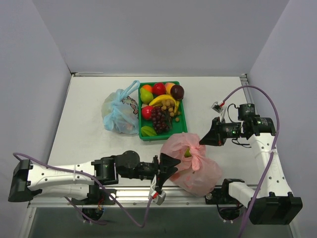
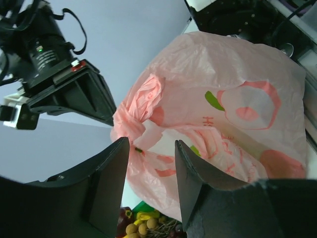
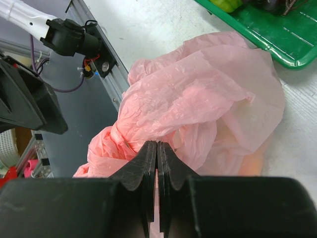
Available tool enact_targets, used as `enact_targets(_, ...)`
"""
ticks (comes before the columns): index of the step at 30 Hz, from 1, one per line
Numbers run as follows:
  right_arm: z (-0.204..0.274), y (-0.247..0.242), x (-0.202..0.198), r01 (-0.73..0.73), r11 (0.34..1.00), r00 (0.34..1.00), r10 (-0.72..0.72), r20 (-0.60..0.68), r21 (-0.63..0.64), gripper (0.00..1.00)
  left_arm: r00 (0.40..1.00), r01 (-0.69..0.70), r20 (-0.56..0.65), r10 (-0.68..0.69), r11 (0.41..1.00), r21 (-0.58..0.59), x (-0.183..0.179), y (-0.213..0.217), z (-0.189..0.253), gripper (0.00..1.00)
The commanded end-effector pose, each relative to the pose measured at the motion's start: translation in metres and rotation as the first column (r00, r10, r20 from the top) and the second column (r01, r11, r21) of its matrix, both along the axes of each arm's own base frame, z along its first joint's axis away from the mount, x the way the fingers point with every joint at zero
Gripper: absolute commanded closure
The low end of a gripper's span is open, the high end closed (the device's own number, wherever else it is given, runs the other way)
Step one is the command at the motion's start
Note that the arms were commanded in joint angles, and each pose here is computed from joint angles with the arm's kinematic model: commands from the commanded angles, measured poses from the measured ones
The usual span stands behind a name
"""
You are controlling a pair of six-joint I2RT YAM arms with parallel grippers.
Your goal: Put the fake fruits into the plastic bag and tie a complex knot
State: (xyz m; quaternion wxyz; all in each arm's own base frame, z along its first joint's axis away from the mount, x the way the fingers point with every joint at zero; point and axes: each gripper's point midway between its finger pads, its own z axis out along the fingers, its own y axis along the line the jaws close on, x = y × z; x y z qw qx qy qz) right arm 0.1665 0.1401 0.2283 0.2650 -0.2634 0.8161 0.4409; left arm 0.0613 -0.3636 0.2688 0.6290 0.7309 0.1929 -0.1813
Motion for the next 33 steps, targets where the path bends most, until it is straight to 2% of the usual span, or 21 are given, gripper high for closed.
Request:
enact_targets(1,0.009,0.001,-0.005,-0.017,1.0,1.0,0.017,0.026,-0.008,1.0,0.997,0.059,0.047,-0.059,0.998,0.001,-0.007,-0.016,0.013,0.47)
enact_targets(3,0.009,0.001,-0.004,-0.017,1.0,1.0,0.017,0.025,-0.01,1.0,0.993,0.069,0.094,-0.068,0.998,0.0,-0.006,-0.024,0.015,0.41)
enact_targets(6,0.008,0.0,-0.004,-0.018,1.0,0.999,0.019,0.026,-0.016,1.0,0.986,0.066,0.153,-0.063,0.998,-0.016,-0.002,-0.035,0.011,0.22)
enact_targets(7,0.007,0.0,-0.004,-0.019,1.0,0.999,0.019,0.03,-0.016,1.0,0.985,0.066,0.161,-0.062,0.998,-0.017,-0.001,-0.04,0.007,0.2)
enact_targets(14,0.005,-0.001,-0.005,-0.024,0.999,0.999,0.024,0.033,-0.021,1.0,0.975,0.078,0.21,-0.067,0.996,-0.046,0.001,-0.059,0.011,0.2)
enact_targets(22,0.005,0.004,-0.009,-0.052,0.998,0.998,0.053,0.035,-0.021,1.0,0.964,0.096,0.257,-0.065,0.989,-0.111,0.001,-0.078,0.023,0.25)
enact_targets(26,0.005,0.003,-0.009,-0.051,0.998,0.998,0.052,0.037,-0.022,1.0,0.96,0.11,0.27,-0.071,0.985,-0.132,0.0,-0.084,0.026,0.31)
enact_targets(29,0.005,0.003,-0.009,-0.049,0.998,0.998,0.05,0.036,-0.025,1.0,0.961,0.134,0.259,-0.094,0.981,-0.141,-0.004,-0.083,0.029,0.47)
enact_targets(30,0.007,0.003,-0.007,-0.048,0.999,0.998,0.049,0.045,-0.027,1.0,0.961,0.14,0.258,-0.101,0.981,-0.138,-0.006,-0.079,0.026,0.57)
enact_targets(33,0.012,0.002,-0.003,-0.042,0.999,0.997,0.044,0.067,-0.029,1.0,0.958,0.161,0.258,-0.125,0.979,-0.123,-0.012,-0.071,0.019,0.76)
